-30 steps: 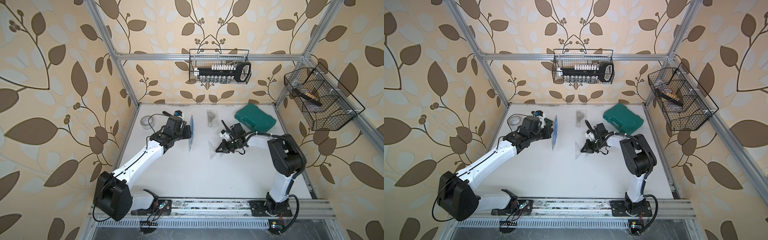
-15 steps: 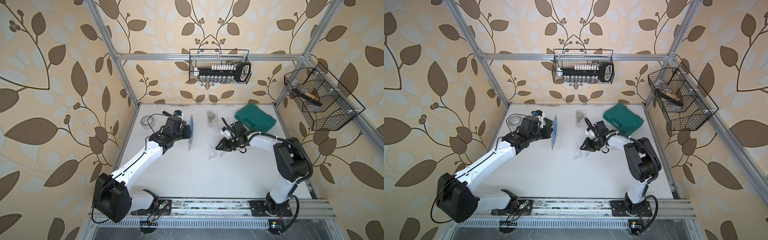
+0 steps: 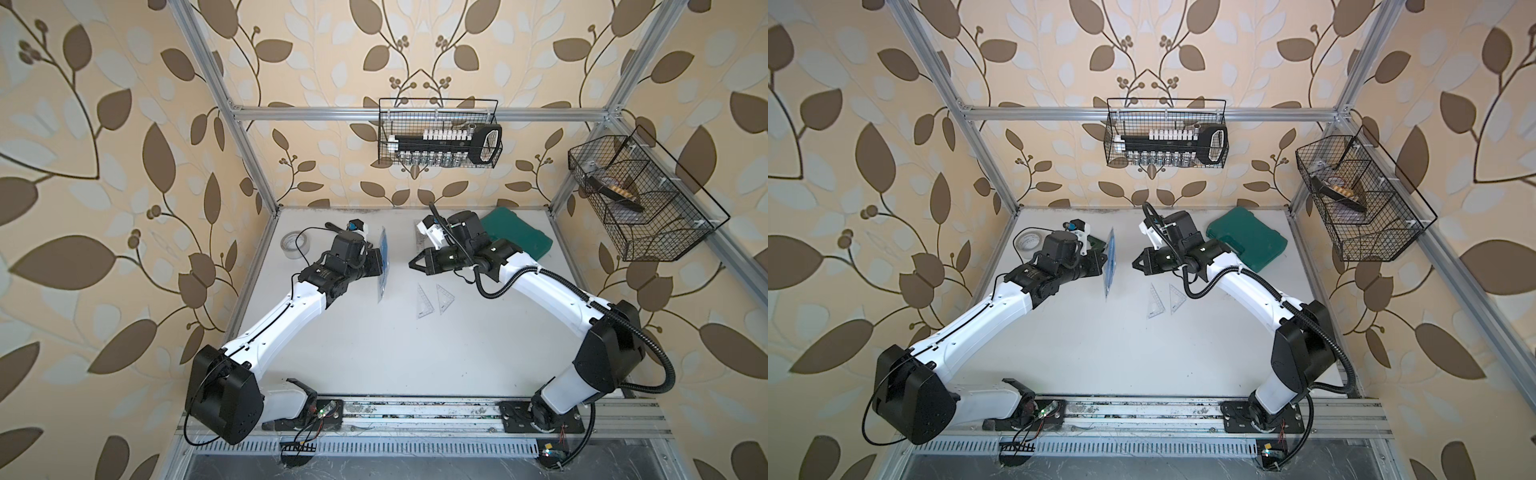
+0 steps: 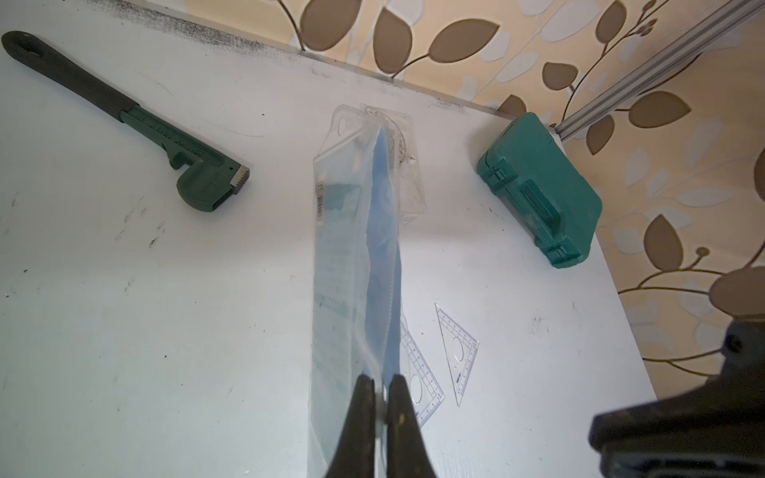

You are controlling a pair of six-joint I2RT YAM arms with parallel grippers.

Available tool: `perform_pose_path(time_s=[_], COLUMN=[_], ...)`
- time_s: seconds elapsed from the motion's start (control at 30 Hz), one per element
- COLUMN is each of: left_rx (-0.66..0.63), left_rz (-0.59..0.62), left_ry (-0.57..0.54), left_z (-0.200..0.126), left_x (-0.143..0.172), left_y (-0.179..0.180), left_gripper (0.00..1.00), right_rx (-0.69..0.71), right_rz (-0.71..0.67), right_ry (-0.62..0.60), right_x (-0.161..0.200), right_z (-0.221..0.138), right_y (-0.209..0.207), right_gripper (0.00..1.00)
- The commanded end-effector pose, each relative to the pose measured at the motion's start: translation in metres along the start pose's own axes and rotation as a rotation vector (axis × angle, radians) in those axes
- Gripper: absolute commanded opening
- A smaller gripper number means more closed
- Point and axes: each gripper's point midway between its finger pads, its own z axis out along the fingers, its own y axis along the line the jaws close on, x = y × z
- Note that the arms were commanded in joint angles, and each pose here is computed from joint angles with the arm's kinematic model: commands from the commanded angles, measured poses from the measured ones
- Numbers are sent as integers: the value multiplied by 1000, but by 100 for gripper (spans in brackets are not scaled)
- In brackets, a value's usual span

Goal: Open the ruler set and take out the ruler
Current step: Take out the ruler from the ruler set bag.

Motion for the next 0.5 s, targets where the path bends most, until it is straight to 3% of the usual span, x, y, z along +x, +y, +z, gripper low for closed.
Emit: perform_pose_path(time_s=[0.0, 0.47], left_rx=[65, 106], left_rz=[-10, -13], left_ry=[-20, -24], left_z=[4, 7], left_x=[-4, -5], left_y=[-16, -31], left_gripper=[0, 0], right_rx=[8, 25], right_rz=[17, 58], right_ry=[20, 87], right_x=[-3, 10], right_z=[18, 69], right_y=[6, -5], right_gripper=[1, 0])
